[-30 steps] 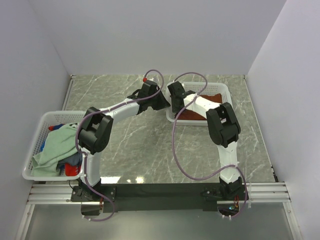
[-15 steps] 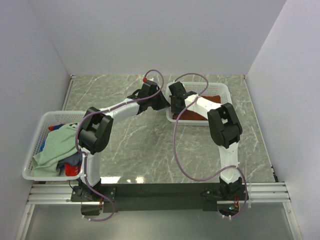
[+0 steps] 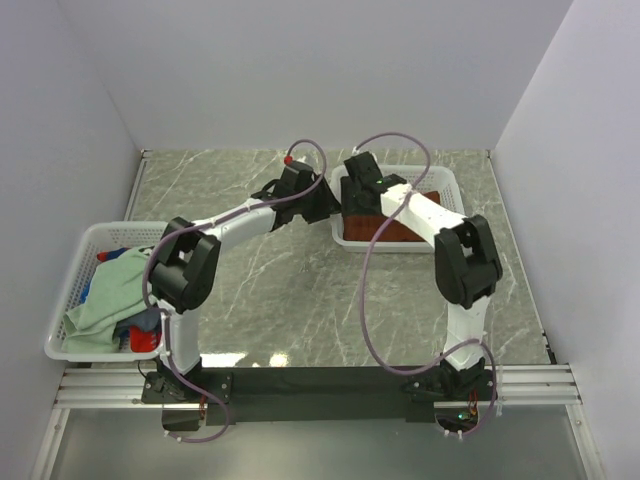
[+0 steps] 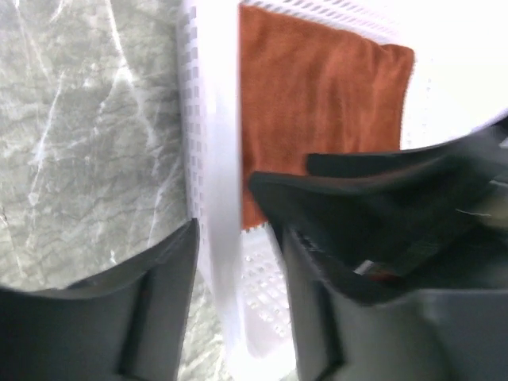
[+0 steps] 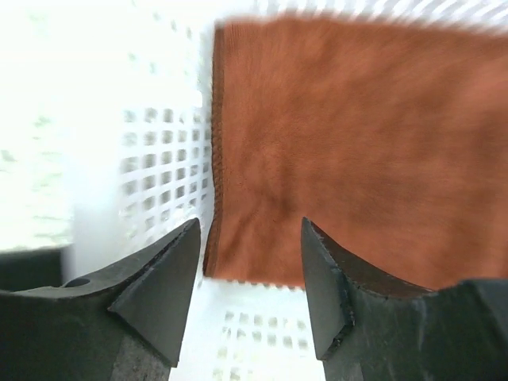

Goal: Fold and stack the towels
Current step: Neatly place the folded towel into the bin

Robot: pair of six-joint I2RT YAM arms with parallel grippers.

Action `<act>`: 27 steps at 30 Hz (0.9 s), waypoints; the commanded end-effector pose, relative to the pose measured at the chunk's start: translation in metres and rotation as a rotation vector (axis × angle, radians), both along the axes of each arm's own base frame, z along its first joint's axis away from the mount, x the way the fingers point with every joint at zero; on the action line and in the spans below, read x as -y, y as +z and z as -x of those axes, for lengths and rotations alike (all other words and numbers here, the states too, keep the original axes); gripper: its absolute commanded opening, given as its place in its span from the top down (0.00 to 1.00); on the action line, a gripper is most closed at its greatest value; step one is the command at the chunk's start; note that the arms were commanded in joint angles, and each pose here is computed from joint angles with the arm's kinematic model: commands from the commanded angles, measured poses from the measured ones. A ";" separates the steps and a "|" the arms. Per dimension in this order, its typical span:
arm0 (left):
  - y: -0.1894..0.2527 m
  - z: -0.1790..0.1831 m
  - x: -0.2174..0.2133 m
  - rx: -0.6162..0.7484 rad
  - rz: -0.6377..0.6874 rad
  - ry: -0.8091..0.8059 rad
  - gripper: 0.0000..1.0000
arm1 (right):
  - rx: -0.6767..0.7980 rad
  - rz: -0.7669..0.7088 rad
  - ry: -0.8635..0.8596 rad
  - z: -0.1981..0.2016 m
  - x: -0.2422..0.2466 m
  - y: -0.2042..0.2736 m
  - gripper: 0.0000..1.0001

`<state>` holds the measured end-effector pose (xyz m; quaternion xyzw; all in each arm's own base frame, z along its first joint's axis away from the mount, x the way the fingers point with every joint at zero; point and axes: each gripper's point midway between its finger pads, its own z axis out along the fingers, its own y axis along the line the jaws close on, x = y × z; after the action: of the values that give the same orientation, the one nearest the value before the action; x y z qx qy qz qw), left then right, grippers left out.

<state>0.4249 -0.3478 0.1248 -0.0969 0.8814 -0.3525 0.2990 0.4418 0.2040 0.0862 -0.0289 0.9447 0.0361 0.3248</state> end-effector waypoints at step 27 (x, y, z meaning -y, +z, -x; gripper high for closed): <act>0.099 0.099 -0.265 0.313 -0.394 0.388 0.02 | 0.029 -0.155 -0.030 0.037 -0.061 0.056 0.35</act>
<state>0.3436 -0.0986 0.2401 -0.1653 0.8391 -0.1567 0.4940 0.3909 0.2576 0.1259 -0.0089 0.9421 0.1093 0.3169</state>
